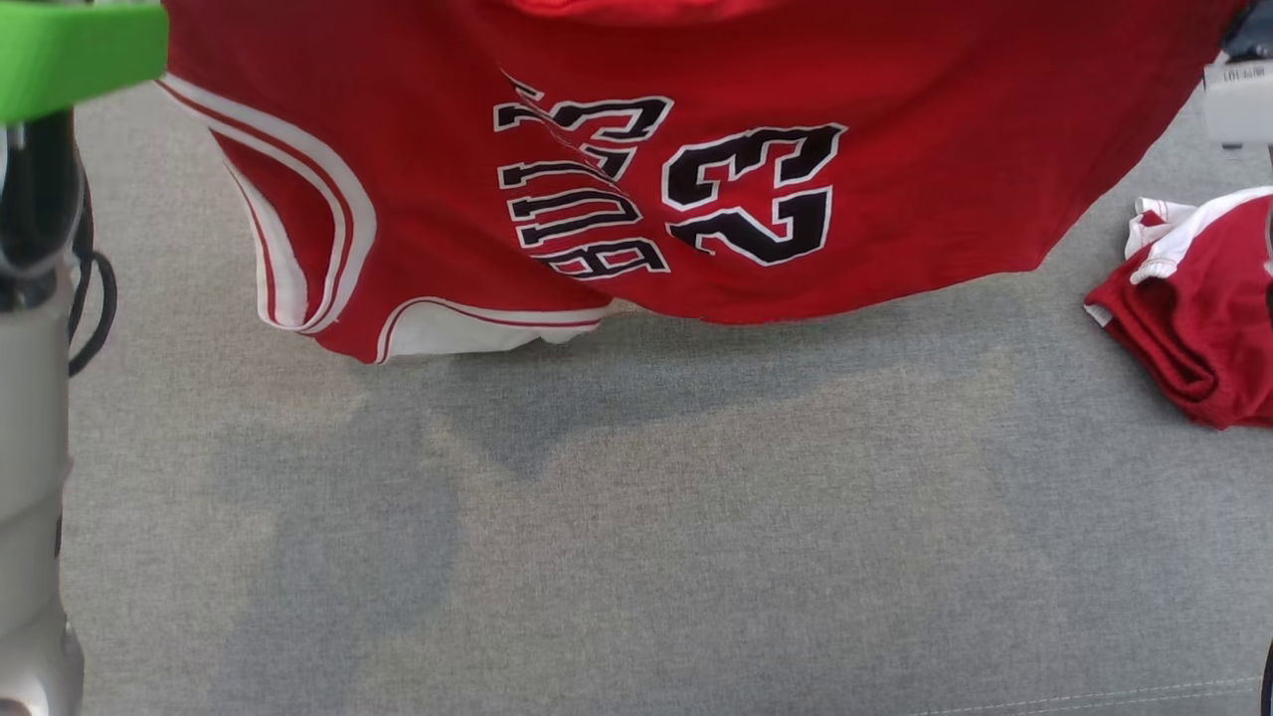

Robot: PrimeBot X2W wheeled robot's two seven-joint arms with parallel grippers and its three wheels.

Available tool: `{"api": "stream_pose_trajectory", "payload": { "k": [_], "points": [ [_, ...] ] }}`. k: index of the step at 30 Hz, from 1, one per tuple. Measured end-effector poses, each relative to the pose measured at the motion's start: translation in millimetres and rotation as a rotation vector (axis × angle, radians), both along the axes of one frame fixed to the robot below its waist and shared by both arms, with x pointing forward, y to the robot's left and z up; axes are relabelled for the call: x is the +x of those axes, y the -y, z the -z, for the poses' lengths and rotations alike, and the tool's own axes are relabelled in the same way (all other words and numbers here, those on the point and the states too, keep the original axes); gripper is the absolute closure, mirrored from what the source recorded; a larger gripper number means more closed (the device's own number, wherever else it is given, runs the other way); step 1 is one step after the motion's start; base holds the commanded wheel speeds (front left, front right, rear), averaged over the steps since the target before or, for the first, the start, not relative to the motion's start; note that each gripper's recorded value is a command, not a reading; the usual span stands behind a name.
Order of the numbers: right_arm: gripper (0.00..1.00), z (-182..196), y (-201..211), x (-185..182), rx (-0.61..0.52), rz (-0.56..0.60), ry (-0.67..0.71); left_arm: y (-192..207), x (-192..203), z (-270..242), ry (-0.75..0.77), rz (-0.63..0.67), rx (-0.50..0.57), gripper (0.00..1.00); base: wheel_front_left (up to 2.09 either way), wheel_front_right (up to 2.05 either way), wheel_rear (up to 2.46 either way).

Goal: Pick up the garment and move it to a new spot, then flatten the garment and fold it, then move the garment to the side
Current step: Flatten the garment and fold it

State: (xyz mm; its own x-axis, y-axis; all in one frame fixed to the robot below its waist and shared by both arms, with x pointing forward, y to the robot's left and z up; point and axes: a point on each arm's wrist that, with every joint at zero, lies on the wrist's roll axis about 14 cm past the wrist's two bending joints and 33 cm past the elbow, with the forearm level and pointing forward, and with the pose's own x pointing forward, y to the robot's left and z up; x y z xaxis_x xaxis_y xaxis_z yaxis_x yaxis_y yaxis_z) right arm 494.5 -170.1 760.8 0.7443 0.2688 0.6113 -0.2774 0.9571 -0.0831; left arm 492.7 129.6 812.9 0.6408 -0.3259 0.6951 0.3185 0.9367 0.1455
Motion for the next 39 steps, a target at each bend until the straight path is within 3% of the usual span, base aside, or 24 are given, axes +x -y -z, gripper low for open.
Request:
{"api": "stream_pose_trajectory", "payload": {
  "k": [13,20,24,31,39],
  "points": [
    [1.00,-4,-22,88,0.058,-0.049,-0.029,-4,101,2,-0.076,-0.048,0.008,1.00,0.00,0.00,0.00],
    [1.00,-17,-19,127,0.182,-0.033,-0.049,-19,143,3,-0.115,-0.098,-0.055,1.00,0.00,0.00,0.00],
    [1.00,-3,-26,144,0.201,-0.034,-0.105,-23,164,26,-0.193,-0.096,-0.115,1.00,0.00,0.00,0.00],
    [1.00,65,-38,169,0.192,-0.033,-0.276,-24,194,129,-0.466,-0.084,-0.219,1.00,0.00,0.00,0.00],
    [1.00,199,-42,168,0.182,-0.031,-0.560,-29,175,271,-0.768,-0.091,-0.384,1.00,0.00,0.00,0.00]
  ]
}}
